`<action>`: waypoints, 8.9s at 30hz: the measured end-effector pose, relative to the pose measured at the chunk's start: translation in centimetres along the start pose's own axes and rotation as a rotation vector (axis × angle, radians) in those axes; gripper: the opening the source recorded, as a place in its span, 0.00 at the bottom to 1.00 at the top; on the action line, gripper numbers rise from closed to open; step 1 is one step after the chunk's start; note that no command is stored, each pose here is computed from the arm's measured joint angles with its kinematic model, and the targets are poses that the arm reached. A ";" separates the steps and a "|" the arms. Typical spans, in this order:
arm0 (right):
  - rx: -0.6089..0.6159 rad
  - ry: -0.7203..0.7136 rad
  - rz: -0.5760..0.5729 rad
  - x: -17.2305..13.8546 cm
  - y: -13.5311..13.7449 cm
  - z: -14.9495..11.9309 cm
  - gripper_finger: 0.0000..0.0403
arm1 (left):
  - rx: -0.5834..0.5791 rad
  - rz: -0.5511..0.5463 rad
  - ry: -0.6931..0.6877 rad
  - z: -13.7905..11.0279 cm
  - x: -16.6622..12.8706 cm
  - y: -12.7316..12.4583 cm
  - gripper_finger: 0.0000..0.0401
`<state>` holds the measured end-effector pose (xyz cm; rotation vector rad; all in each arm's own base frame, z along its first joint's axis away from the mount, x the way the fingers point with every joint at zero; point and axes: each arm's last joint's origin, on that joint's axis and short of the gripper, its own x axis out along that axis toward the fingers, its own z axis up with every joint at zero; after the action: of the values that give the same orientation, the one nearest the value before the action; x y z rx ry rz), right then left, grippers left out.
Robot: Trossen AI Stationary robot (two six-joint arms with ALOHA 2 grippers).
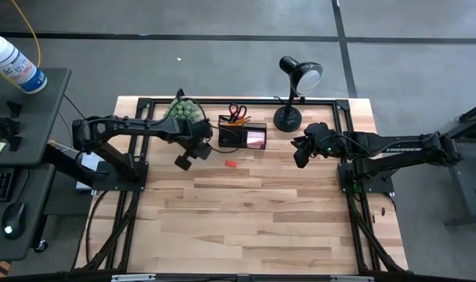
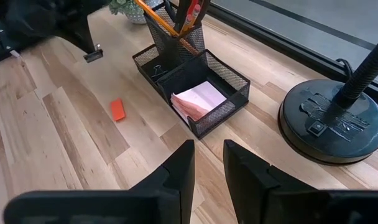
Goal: Pick and place office supplies into organizer
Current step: Put the binder clip into the desk organizer, then put the orange eraser into the desk organizer
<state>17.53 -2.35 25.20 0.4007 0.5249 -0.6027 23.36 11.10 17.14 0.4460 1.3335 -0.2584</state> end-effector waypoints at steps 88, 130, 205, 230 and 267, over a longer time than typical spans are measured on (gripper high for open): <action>-0.062 0.030 0.055 0.0 0.2 -0.1 0.19 | -0.045 0.357 -0.009 11.1 0.1 3.4 0.27; -0.068 0.028 0.052 0.0 0.1 -0.1 0.19 | 0.175 0.068 -0.010 14.1 3.5 4.1 0.25; -0.089 0.024 0.047 0.0 0.1 -0.1 0.19 | -0.091 0.016 0.112 15.7 5.2 5.2 0.53; -0.086 0.023 0.047 0.0 0.1 -0.1 0.19 | 0.006 0.036 0.276 15.9 5.2 5.7 0.03; -0.089 0.024 0.047 0.0 0.1 -0.1 0.19 | -0.205 0.063 0.171 12.0 -1.4 14.5 0.03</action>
<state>17.59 -2.21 25.17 0.3354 0.5621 -0.5280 39.76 18.44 22.91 0.3413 1.4929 -0.0303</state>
